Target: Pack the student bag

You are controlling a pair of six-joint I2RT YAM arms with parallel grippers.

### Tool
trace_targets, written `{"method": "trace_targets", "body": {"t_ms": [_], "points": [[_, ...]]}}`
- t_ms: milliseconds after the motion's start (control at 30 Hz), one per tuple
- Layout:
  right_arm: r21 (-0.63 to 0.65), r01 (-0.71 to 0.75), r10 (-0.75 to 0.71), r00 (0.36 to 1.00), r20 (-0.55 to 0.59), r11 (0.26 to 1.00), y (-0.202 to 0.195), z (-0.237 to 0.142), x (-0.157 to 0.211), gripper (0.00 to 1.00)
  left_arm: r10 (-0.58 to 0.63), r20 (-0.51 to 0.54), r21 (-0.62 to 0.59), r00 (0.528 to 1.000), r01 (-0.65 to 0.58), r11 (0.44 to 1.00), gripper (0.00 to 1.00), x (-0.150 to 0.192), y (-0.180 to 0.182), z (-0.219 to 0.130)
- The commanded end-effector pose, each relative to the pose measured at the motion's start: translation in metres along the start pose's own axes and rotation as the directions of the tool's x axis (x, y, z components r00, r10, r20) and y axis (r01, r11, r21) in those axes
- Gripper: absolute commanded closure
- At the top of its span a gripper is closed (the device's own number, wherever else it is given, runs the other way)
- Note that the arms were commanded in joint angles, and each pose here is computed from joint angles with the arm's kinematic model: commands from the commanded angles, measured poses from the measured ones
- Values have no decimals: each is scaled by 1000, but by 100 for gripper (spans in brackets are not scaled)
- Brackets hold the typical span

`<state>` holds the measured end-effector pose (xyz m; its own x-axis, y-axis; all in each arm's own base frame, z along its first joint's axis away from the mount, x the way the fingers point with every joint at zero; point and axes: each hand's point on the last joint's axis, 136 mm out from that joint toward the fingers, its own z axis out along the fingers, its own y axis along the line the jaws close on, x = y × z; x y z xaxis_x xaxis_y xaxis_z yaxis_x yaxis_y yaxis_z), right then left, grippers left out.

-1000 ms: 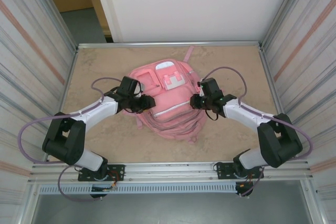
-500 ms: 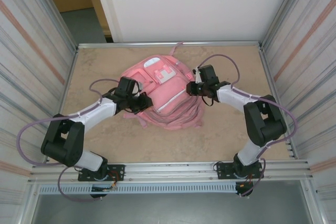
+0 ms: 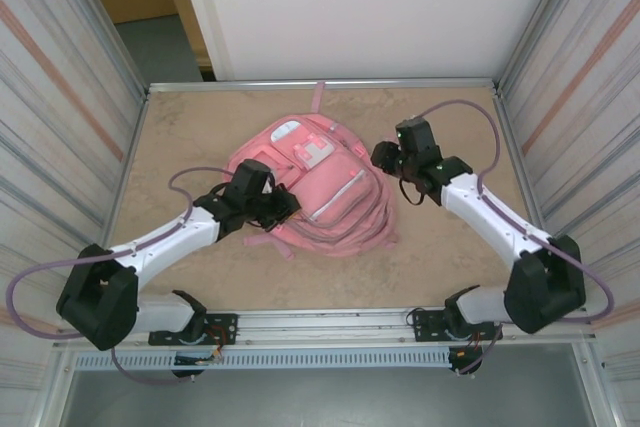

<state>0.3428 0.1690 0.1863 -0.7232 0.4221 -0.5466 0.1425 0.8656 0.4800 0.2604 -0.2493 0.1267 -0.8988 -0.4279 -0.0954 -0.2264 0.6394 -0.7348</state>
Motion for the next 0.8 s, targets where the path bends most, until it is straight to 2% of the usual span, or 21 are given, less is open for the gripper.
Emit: {"method": "trace_targets", "body": {"t_ms": [0, 133, 233, 400, 467, 533, 767], "points": [[107, -146, 159, 979, -125, 984, -8, -25, 78, 54, -13, 51, 148, 999, 5, 989, 100, -11, -57, -4], [66, -177, 186, 963, -193, 982, 13, -35, 132, 57, -76, 2, 191, 997, 74, 979, 100, -6, -62, 11], [53, -98, 108, 966, -235, 994, 20, -16, 144, 60, -110, 7, 181, 994, 107, 978, 100, -7, -54, 19], [55, 15, -3, 979, -205, 998, 22, 22, 128, 71, -153, 23, 174, 988, 146, 974, 100, 0, -41, 30], [49, 17, -6, 977, -213, 999, 22, 40, 118, 84, -170, 31, 178, 985, 162, 971, 100, 5, -38, 34], [33, 20, -13, 978, -210, 999, 23, 54, 106, 91, -175, 37, 169, 984, 166, 971, 100, 8, -36, 38], [-85, 46, -65, 969, -239, 995, 38, 87, 64, 94, -217, 51, 122, 975, 209, 970, 100, 16, -22, 53]]}}
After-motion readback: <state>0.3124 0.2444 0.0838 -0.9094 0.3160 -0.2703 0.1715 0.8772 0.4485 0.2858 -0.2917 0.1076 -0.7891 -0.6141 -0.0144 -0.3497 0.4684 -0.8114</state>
